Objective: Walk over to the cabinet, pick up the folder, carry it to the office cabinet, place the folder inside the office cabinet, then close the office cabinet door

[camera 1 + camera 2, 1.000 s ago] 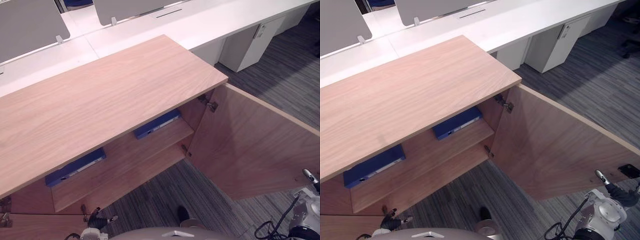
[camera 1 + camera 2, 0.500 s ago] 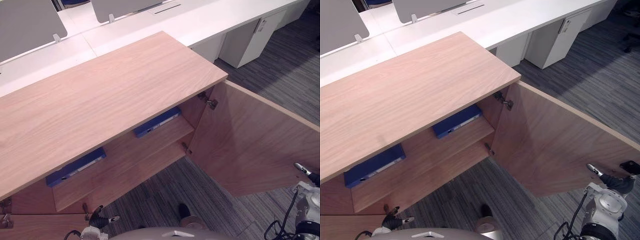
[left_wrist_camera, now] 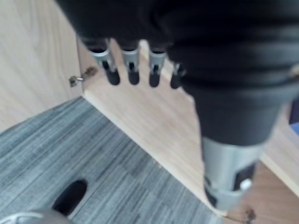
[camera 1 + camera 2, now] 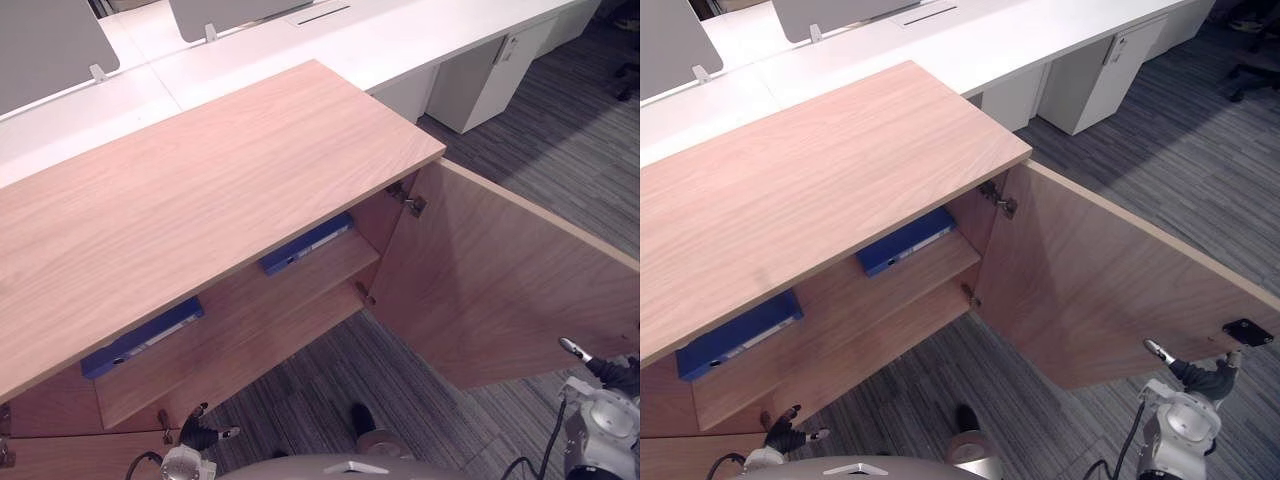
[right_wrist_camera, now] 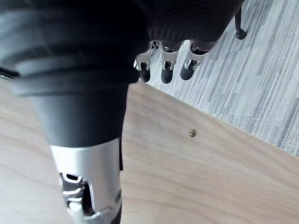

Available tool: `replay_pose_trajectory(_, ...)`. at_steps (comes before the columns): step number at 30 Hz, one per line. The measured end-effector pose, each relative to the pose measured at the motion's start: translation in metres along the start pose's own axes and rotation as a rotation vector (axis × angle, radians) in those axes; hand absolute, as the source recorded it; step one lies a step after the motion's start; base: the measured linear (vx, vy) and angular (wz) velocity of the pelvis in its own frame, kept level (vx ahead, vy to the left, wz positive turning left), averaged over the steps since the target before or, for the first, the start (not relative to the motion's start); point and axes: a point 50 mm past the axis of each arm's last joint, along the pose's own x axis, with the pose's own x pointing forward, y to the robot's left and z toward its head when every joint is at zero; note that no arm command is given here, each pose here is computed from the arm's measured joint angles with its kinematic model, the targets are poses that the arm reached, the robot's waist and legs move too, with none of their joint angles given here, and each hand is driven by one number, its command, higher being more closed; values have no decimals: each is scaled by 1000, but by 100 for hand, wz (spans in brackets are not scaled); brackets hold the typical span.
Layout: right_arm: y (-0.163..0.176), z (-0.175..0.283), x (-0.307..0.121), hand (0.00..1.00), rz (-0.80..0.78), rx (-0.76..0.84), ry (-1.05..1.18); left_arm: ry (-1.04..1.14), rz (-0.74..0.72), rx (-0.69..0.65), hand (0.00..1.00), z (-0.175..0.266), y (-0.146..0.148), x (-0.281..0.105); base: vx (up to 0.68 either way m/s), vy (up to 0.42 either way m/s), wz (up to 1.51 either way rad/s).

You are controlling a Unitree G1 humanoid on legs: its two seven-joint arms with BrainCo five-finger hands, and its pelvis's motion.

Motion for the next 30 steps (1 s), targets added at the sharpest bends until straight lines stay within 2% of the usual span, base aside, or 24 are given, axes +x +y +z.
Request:
replay_pose_trajectory(8, 19, -20, -38, 0, 99, 7, 33, -9, -7, 45, 0, 3, -1, 1, -104, -51, -11)
replay_pose_trajectory(19, 26, -24, -49, 0, 161, -50, 27, -32, -5, 80, 0, 11, 2, 5, -94, -58, -5)
replay_pose_trajectory(30, 71, -51, -104, 0, 486, -161, 99, -54, -17, 136, 0, 22, -1, 10, -98, -54, -29)
